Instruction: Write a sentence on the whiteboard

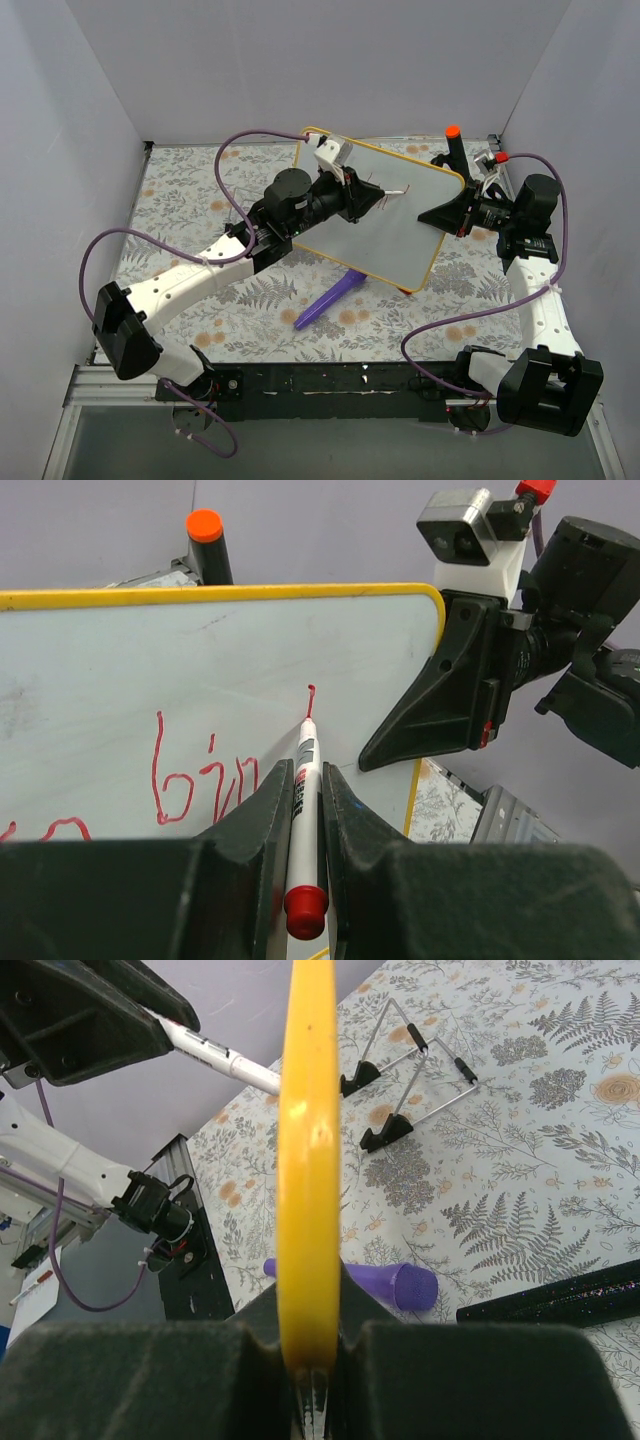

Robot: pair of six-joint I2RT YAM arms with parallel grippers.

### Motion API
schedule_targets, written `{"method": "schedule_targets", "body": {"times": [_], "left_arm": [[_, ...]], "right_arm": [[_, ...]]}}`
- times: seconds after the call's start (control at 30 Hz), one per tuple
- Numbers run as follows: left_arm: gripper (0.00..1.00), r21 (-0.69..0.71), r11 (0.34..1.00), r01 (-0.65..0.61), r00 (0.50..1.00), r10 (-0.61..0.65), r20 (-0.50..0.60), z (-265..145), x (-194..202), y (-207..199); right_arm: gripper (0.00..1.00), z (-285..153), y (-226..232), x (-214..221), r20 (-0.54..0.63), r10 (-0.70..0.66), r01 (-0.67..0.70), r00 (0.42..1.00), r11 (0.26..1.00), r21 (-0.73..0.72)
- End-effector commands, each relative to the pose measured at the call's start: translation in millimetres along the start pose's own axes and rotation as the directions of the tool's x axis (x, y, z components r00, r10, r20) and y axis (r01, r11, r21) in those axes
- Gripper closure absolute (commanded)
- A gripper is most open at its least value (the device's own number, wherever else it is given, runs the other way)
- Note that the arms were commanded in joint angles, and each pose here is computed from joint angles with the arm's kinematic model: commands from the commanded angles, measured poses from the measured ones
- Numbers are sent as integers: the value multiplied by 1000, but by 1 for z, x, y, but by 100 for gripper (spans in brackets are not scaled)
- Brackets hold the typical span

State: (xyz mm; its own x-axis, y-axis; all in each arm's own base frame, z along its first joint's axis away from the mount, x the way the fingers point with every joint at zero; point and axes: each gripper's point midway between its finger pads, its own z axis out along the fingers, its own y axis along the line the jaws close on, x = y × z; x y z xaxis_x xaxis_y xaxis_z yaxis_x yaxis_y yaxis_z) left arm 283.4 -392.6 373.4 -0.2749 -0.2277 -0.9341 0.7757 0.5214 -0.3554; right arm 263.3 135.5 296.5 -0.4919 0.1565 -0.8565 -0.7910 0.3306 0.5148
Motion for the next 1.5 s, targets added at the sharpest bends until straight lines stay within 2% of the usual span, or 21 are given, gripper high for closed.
{"method": "schedule_targets", "body": {"times": [0.0,0.43,1.1,1.47], "left_arm": [[100,-12,1000,-13,1000,12,-14,-15,0,2],[100,-14,1000,25,997,-26,-74,-29,26,6],[100,-8,1000,-11,1000,11,9,-16,-11,-1],[100,-21,1000,-20,1000,20,-1,-13,-9,4]], "right_arm": [[99,-2,22,-14,6,-110,111,994,992,-62],[99,-2,22,-13,6,-111,111,994,992,-64],[99,-2,23,-14,7,-112,112,994,992,-63],[99,-2,23,-14,6,-114,114,994,991,-65]]}}
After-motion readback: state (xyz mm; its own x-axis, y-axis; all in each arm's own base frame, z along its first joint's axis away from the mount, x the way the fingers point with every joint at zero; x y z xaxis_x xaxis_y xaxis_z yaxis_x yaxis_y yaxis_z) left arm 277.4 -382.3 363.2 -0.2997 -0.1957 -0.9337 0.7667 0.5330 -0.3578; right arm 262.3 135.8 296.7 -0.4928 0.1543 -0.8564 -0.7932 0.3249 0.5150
